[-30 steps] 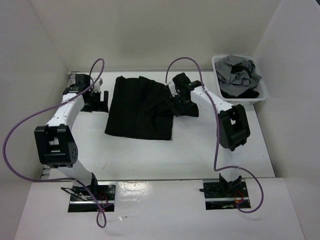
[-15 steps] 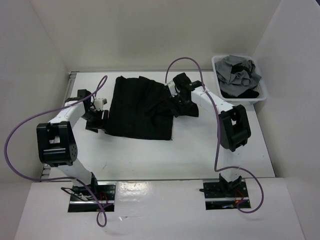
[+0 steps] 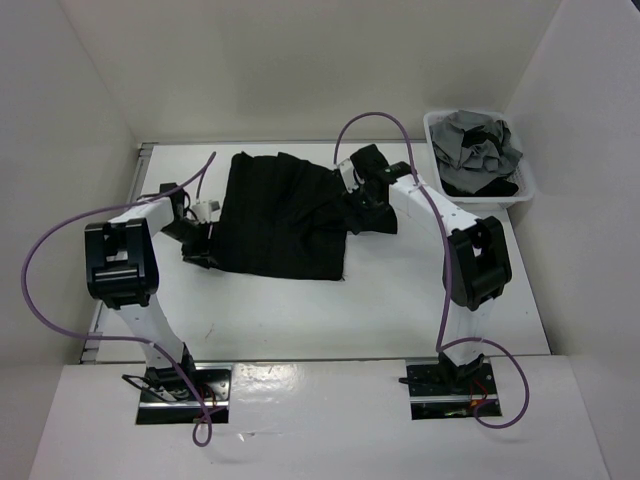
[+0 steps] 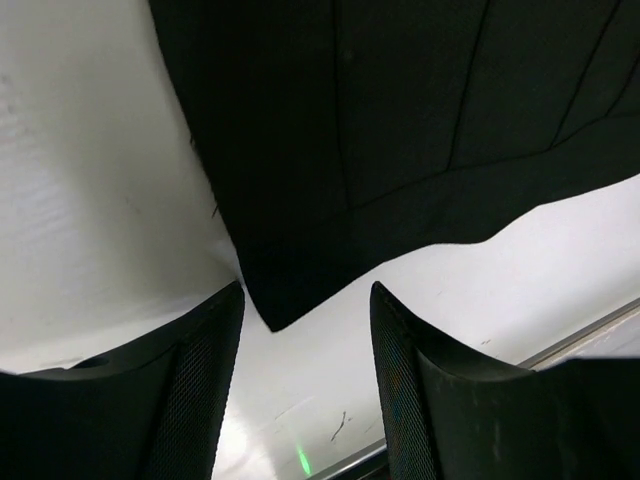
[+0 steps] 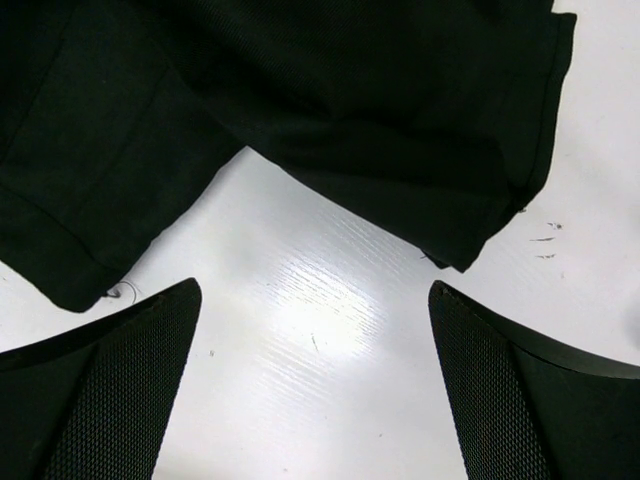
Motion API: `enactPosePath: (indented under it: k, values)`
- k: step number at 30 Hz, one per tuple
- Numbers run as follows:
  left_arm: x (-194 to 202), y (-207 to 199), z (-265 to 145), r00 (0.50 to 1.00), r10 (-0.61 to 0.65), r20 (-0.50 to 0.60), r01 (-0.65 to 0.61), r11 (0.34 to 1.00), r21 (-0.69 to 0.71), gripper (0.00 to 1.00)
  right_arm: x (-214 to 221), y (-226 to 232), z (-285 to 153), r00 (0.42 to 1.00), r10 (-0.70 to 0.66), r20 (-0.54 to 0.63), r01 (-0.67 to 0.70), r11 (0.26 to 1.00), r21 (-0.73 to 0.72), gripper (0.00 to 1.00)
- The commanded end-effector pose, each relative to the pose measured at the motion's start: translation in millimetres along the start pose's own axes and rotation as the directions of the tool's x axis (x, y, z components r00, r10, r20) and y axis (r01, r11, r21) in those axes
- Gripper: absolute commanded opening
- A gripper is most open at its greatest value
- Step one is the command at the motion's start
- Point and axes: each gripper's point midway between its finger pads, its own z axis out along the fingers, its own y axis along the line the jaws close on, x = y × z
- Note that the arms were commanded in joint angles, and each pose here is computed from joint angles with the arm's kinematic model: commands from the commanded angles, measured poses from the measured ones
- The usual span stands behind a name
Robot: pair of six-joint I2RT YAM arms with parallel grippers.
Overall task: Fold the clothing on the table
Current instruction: Flatten the skirt out
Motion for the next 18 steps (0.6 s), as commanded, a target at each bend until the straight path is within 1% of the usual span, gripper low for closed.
enactPosePath:
  k: [1,5,6,7,10,11,14,16,18]
  values:
    - [-15,-5,2,0.999,0.036,0.041,-0.038,0.997,0.062,0.60,-7,-6,-13,0.999,0.015,0.048,-0.016,1.000,0.026,0.98]
    - [-19,-4,4,0.998,0.027,0.051,-0.031,0.996,0.084,0.59,-3,-5,-11,0.999,0.015,0.037,-0.015,1.000,0.024,0.98]
    - [-20,-6,4,0.998,0.027,0.053,-0.032,0.995,0.093,0.55,-3,-5,-11,0.999,0.015,0.037,-0.015,1.000,0.024,0.98]
    - [-18,-4,7,0.998,0.035,0.045,-0.039,0.995,0.095,0.55,-3,-5,-11,0.999,0.015,0.037,-0.015,1.000,0.024,0.98]
    - [-14,-4,10,0.999,0.026,0.036,-0.030,0.993,0.118,0.43,-3,-5,-11,0.999,0.015,0.037,-0.015,1.000,0.024,0.98]
    - [-14,0,9,0.999,0.016,0.040,-0.021,0.993,0.117,0.33,0,-4,-10,0.999,0.015,0.028,-0.015,1.000,0.022,0.98]
    - [-13,-1,11,0.999,0.012,0.035,-0.016,0.992,0.127,0.15,-2,-4,-9,0.999,0.015,0.037,-0.015,1.000,0.024,0.98]
    - [-12,4,12,0.999,0.004,0.036,-0.008,0.993,0.117,0.00,2,-2,-7,0.999,0.015,0.029,-0.015,1.000,0.012,0.98]
    - [-15,2,6,0.998,0.014,0.057,-0.021,0.994,0.111,0.00,5,1,-5,1.000,0.015,0.020,-0.015,1.000,0.001,0.97]
